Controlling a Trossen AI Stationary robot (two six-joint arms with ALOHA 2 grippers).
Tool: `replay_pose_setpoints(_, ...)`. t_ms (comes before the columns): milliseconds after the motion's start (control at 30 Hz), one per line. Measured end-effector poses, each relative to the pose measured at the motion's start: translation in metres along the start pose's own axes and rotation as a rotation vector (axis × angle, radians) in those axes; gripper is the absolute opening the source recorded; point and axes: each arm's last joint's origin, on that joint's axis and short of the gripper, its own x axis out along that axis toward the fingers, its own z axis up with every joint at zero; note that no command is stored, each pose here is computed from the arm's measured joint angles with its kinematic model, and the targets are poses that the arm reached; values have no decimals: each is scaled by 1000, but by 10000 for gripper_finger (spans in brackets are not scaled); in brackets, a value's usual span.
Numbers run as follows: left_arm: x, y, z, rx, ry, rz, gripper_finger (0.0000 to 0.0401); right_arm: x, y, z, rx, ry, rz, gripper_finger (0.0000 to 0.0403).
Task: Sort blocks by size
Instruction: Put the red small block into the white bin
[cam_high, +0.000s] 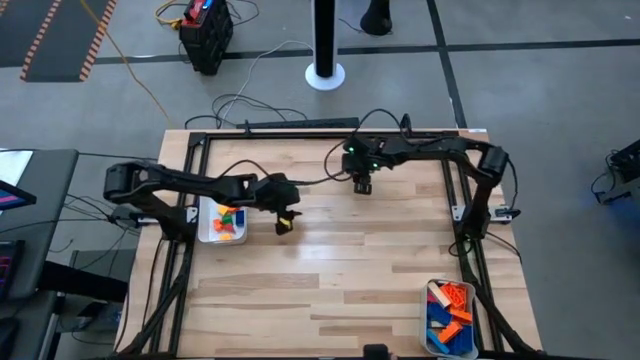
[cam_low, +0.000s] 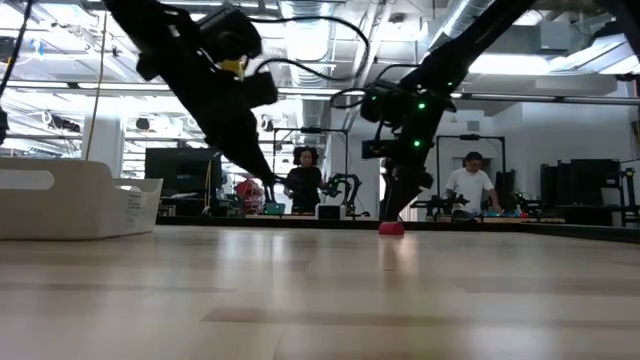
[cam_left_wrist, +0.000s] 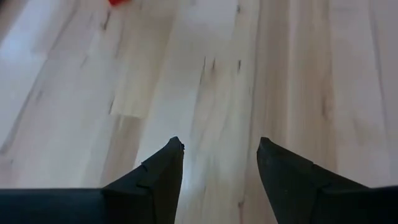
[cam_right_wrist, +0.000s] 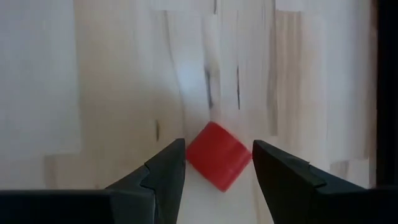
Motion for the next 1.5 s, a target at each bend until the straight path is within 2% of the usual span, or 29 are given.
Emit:
replay_pose_setpoints(267,-22,2,-11,-13,-130,9,196,11,-16,12,-129,161,91,216)
replay_pose_setpoints(600,-23,0,-17,-31,-88,4,196,27,-23,10,-239,266,208,216)
replay_pose_setpoints(867,-23,-1,-21,-45,-51,0,196,24,-15,11,-208,296,226,216)
replay_pose_setpoints(967,-23,-4,-21,-38,-51,-7,196,25,-11,11,-145,304,248,216)
replay_pose_setpoints(1167,-23,-6,-21,-30,-55,-12,196,20,20,21,-207,324,312,216)
replay_pose_setpoints(1500,-23,-5,-21,-26,-51,3,196,10,94,52,-387,244,323,216)
